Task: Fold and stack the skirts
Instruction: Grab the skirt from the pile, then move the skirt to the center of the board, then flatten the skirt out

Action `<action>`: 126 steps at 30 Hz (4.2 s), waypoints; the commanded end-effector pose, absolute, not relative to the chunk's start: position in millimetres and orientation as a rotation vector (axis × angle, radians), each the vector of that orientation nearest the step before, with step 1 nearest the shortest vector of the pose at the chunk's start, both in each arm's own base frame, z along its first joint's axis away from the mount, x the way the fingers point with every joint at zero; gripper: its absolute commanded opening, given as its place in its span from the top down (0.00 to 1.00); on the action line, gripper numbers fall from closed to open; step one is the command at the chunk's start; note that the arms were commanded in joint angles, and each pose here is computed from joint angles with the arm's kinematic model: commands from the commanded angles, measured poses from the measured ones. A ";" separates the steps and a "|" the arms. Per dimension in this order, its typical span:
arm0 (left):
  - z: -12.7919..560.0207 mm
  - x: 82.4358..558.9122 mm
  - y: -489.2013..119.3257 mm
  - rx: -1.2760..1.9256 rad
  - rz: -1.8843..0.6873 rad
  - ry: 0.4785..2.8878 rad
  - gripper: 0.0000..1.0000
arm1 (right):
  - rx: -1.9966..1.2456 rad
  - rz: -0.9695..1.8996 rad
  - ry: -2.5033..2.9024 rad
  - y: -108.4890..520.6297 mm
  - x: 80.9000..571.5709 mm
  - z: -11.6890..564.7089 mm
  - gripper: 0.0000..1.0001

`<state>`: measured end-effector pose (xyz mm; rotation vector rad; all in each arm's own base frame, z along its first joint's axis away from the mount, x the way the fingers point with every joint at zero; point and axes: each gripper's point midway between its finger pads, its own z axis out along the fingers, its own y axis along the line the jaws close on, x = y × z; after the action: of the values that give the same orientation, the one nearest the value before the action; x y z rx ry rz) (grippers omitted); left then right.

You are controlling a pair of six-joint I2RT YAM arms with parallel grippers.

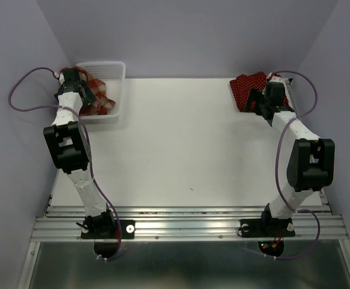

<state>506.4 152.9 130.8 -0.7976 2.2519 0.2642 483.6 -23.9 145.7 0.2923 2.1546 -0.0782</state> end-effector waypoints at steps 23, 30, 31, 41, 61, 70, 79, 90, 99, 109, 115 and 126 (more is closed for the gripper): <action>567.5 427.8 -1.8 -0.004 -0.334 1.235 1.00 | 0.332 0.005 1.861 -20.6 473.1 232.2 0.00; 661.8 340.8 -113.0 0.306 -0.554 0.924 1.00 | 0.309 0.125 1.764 -4.7 464.2 255.4 0.00; 663.3 335.5 -122.9 0.331 -0.599 0.909 1.00 | 0.309 0.135 1.759 -3.4 463.2 257.0 0.00; 583.4 400.8 -188.6 0.265 -0.890 1.112 1.00 | 0.338 0.086 1.796 -11.1 447.6 250.2 0.00; 194.8 425.1 -124.9 -0.324 -0.435 2.133 0.01 | 0.414 0.130 2.183 39.5 390.8 161.3 0.00; 116.3 304.2 -94.8 -0.547 -0.314 2.273 0.01 | 0.351 0.341 2.303 67.8 298.1 139.4 0.00; 83.4 316.4 -99.1 -0.589 -0.301 2.306 0.01 | 0.135 0.646 2.351 120.2 258.5 101.0 0.00; 39.5 331.3 -115.1 -0.540 -0.338 2.369 0.16 | 0.162 0.622 2.265 141.2 307.8 75.2 0.27; 76.6 348.6 -148.2 -0.373 -0.550 2.261 1.00 | 0.088 0.511 2.161 133.6 341.6 155.3 0.99; 395.1 416.1 -153.5 -0.173 -0.611 1.492 1.00 | 0.163 0.195 1.771 88.9 424.9 362.2 0.99; 555.2 450.4 -143.1 -0.130 -0.565 1.214 1.00 | 0.063 -0.037 1.450 52.7 498.5 511.1 1.00; 607.2 486.5 -155.9 -0.042 -0.631 1.144 1.00 | -0.041 0.179 1.181 36.4 497.1 596.7 0.97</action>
<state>503.2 -176.9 589.7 -0.0498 1.1867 -0.6862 536.6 29.3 565.6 0.0369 1.2874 0.1347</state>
